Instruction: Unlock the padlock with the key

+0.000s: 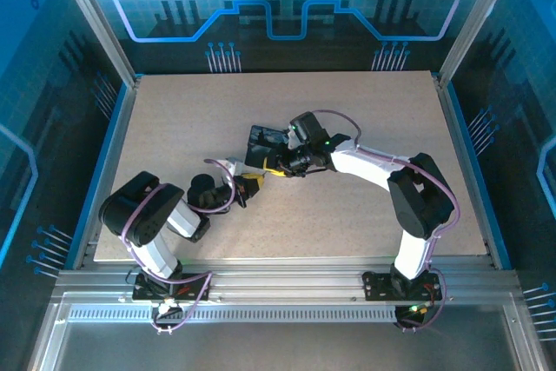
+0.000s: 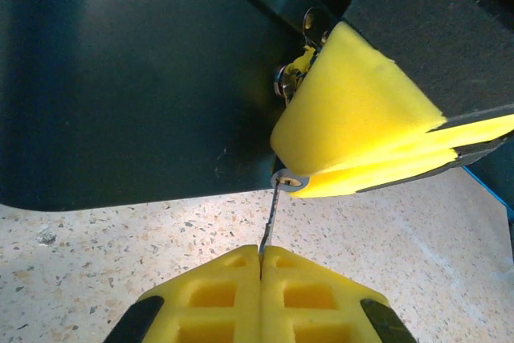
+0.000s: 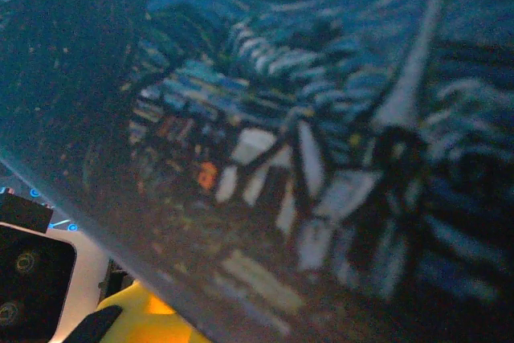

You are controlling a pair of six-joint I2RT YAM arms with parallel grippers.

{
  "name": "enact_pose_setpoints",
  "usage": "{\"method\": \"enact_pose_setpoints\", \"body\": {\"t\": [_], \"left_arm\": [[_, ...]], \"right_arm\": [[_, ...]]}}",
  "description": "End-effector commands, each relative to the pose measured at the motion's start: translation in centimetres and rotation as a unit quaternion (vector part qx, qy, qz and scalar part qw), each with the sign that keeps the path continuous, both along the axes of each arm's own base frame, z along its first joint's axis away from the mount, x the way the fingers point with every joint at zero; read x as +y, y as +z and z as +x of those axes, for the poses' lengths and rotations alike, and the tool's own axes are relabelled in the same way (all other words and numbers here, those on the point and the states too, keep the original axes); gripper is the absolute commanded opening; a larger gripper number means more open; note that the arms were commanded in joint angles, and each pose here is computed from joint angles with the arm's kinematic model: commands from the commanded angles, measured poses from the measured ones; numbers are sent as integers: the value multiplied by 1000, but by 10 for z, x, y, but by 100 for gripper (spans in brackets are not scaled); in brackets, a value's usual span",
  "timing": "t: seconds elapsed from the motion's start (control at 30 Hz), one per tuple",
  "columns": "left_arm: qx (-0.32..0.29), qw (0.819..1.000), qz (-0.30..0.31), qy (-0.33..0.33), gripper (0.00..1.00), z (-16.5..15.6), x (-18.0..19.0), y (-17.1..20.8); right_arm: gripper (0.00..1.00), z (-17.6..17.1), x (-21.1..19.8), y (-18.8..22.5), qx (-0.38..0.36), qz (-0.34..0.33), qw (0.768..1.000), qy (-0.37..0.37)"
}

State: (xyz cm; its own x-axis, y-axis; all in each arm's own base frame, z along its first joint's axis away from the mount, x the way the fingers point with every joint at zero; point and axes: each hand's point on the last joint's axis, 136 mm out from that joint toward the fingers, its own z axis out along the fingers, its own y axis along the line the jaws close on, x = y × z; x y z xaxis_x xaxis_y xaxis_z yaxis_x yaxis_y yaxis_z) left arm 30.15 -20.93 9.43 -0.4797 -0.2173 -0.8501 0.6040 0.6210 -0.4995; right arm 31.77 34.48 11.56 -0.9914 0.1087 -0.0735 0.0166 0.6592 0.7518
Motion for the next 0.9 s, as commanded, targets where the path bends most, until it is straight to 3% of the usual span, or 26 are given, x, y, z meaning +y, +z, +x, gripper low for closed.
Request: {"method": "enact_pose_setpoints", "body": {"t": [0.0, 0.87], "left_arm": [[-31, 999, 1, -14, 0, -5, -1, 12], [-13, 1000, -1, 6, 0, 14, 0, 3]], "right_arm": [[2, 1, 0, 16, -15, 21, 1000, 2], [1, -5, 8, 17, -7, 33, 999, 19]]}}
